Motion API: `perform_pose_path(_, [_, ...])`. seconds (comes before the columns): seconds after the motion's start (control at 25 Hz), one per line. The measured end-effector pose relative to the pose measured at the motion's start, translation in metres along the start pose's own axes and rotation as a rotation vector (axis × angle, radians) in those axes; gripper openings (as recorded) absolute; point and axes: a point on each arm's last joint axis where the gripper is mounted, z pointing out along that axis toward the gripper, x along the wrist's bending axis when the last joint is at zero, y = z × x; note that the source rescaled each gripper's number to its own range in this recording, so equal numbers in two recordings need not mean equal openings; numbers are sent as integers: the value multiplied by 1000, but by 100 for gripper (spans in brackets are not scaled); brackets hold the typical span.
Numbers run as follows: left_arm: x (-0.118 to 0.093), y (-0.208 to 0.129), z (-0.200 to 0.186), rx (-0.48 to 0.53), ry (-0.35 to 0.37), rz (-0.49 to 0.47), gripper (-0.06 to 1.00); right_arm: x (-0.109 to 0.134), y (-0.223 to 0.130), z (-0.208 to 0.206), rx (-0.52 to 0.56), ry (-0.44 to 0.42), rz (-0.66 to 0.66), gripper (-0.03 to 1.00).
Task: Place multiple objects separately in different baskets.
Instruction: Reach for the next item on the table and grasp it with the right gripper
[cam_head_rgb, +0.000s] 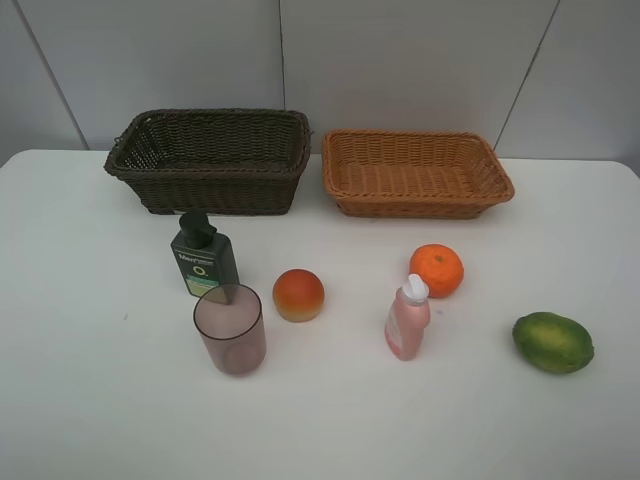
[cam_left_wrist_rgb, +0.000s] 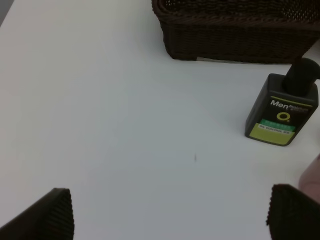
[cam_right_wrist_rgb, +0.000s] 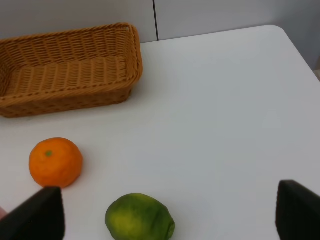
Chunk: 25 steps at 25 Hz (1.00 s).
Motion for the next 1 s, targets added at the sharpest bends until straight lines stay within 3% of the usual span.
perform_pose_path(0.24, [0, 0, 0, 0, 0, 0, 100, 0, 0, 0, 1, 4, 2, 88])
perform_pose_path(0.64, [0, 0, 0, 0, 0, 0, 100, 8, -1, -1, 18, 93, 52, 88])
perform_pose_path(1.0, [0, 0, 0, 0, 0, 0, 100, 9, -1, -1, 19, 98, 55, 88])
